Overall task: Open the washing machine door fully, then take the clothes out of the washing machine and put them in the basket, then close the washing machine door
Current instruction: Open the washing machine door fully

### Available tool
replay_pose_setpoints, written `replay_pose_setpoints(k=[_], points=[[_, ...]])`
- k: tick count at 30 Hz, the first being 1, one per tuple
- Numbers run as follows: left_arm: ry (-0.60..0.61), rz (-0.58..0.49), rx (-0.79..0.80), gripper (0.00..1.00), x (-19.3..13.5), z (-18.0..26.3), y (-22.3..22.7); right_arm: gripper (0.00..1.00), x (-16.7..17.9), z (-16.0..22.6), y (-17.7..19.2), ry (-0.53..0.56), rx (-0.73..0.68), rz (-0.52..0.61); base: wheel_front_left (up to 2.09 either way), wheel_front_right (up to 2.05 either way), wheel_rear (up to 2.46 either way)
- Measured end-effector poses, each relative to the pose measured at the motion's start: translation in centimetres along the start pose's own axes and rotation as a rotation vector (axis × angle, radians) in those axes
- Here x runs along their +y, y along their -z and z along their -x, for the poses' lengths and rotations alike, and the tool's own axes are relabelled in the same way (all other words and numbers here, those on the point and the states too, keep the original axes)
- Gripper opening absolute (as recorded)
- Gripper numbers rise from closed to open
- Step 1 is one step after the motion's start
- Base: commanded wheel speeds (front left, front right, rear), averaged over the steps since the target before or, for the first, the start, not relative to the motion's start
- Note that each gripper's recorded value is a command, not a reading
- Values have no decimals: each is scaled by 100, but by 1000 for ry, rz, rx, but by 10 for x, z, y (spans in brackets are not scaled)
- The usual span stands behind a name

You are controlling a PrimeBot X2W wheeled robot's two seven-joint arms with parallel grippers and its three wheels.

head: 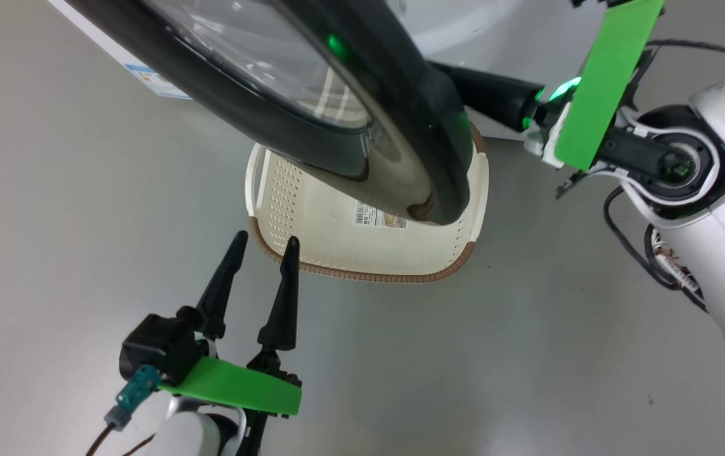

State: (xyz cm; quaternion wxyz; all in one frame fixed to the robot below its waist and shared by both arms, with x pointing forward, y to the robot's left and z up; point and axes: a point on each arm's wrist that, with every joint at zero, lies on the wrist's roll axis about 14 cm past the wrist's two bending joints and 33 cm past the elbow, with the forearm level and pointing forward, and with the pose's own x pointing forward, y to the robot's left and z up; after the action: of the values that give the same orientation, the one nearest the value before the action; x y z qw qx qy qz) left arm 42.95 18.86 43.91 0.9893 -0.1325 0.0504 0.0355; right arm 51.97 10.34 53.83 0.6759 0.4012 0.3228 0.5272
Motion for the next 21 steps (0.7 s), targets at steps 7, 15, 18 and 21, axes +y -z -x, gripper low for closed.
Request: replay_pose_setpoints(k=[7,15,18,21], points=[[-2,3,-6,100,0,2,-2,0,1,-1,3,2,5,14,0,0,0],[-3,5,-28,100,1,2,-10,100,-6,5,-3,47,-53,35,0,0,0],[-4,7,-32,100,1,4,-11,100,-15,13,-2,81,-83,22,0,0,0],[2,12,-36,100,0,4,-13,100,-24,24,-4,120,-127,13,0,0,0]])
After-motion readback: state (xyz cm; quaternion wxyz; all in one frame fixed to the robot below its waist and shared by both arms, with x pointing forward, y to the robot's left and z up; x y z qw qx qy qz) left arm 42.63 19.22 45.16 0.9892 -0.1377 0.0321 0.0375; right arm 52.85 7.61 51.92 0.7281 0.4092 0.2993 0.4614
